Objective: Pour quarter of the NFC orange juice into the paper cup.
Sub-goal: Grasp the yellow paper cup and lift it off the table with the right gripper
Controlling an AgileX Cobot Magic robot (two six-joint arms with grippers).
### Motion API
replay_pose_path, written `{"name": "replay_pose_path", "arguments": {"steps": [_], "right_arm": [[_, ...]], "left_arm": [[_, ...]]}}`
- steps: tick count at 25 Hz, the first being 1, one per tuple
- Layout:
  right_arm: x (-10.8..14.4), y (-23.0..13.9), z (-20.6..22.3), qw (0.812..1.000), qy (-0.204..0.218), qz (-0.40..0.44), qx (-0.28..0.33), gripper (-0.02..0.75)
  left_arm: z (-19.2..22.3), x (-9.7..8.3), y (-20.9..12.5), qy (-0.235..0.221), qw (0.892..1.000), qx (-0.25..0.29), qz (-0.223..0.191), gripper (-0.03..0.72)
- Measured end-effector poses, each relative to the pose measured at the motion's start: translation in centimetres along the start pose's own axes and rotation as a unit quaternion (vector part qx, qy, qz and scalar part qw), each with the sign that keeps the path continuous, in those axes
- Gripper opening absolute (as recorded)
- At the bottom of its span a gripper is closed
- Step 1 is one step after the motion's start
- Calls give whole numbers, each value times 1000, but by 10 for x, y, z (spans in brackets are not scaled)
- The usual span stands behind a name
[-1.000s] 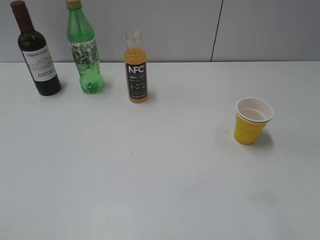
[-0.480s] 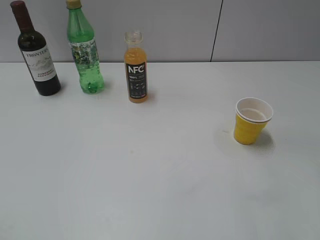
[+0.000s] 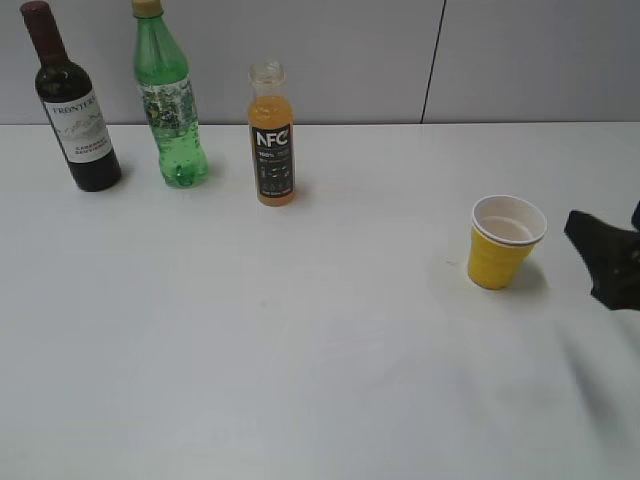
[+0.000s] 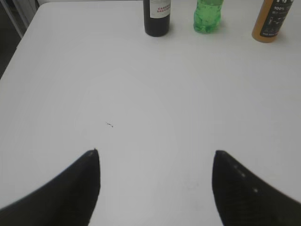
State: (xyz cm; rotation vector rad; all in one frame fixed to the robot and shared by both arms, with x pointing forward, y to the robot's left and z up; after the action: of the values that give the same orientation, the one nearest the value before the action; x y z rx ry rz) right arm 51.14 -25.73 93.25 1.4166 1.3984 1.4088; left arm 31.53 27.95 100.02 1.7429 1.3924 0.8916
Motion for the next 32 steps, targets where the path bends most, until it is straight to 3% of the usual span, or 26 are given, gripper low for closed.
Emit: {"name": "replay_pose_path", "arguments": {"steps": [5,11,17,32], "right_arm": [[9,-36,12,998,45,1,35,618],[-6,-85,18,993,22,-27,114,645],[-3,-92,33,991,43,-40,122,645],[-14,-130,69,986,42,-12,162,646]], "left_arm": [[0,0,0,0,1000,0,0,547],[0,0,0,0,1000,0,0,547],[0,0,0,0,1000,0,0,547],[0,0,0,0,1000,0,0,547]]}}
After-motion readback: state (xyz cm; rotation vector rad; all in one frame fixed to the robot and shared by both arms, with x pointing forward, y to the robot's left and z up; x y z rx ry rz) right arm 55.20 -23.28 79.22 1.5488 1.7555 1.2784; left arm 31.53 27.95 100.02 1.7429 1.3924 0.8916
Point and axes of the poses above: a point on each arm's last joint axis where the gripper is mounted, z pointing out along that axis toward the gripper, x along the wrist's bending axis when the last joint is at zero, y = z × x, the point moved 9 cm from there along z, pointing out along that axis toward the gripper, and after that the axes turned 7 degrees about z, right-handed, at the moved point
